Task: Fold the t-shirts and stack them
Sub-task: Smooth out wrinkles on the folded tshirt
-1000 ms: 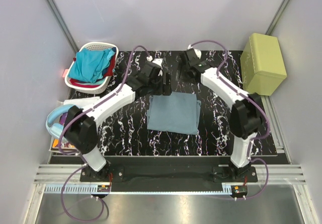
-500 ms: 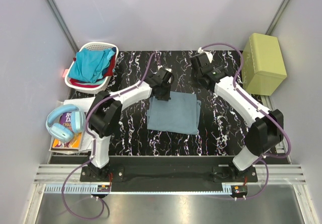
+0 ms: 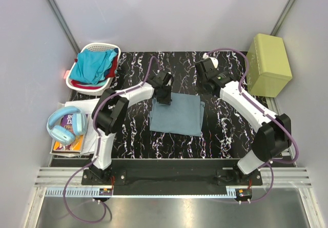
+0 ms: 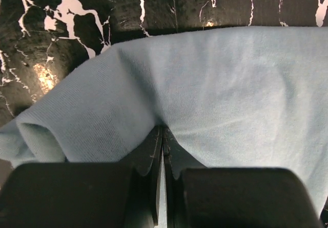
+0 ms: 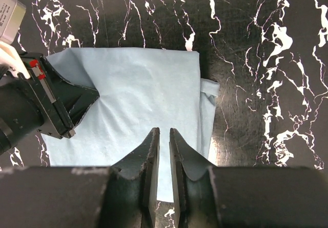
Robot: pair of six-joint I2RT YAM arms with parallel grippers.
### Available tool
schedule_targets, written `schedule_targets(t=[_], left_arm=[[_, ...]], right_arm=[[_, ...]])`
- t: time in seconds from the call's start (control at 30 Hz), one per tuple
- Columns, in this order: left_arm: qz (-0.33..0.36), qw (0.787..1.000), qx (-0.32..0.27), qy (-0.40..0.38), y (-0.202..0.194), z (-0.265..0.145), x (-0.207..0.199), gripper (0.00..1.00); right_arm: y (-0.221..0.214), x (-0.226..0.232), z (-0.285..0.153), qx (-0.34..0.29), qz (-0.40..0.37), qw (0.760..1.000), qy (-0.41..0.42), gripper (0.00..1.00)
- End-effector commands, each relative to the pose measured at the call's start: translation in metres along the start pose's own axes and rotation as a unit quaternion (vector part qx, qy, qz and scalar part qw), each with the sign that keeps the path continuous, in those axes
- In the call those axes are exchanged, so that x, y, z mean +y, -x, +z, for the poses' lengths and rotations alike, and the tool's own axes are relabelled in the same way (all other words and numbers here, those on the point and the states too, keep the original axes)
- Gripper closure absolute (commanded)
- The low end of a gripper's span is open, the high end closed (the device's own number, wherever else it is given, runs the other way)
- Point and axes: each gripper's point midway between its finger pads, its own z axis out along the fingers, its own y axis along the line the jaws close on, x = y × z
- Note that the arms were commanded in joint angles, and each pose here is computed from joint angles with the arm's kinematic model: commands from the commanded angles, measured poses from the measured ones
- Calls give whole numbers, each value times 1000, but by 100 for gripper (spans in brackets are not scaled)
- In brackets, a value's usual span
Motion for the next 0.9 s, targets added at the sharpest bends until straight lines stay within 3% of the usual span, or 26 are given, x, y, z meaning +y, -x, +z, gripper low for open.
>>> schedule_targets(t=[0.0,0.1,0.23,0.37,0.63,0.87], left_arm=[[-1,1000,20,2,-14,14,5,94],[3,1000,-2,5,-4,0,3,95],[27,995,-100,-5,43,-68,-17,91],[42,988,-146,-8,74,-102,-27,87],[37,993,-110,4,64,-76,-21,87],[12,997,-74,31,39,-46,10,88]], right_arm=[[9,1,-16,-22,-4,1000,6,80],[10,0,-19,-25,-4,1000,6,80],[11,0,-21,-28,-1,1000,8,80],[10,2,-21,-26,2,1000,13,80],[8,2,-22,-23,5,1000,16,81],[3,-6,-23,-24,3,1000,7,81]])
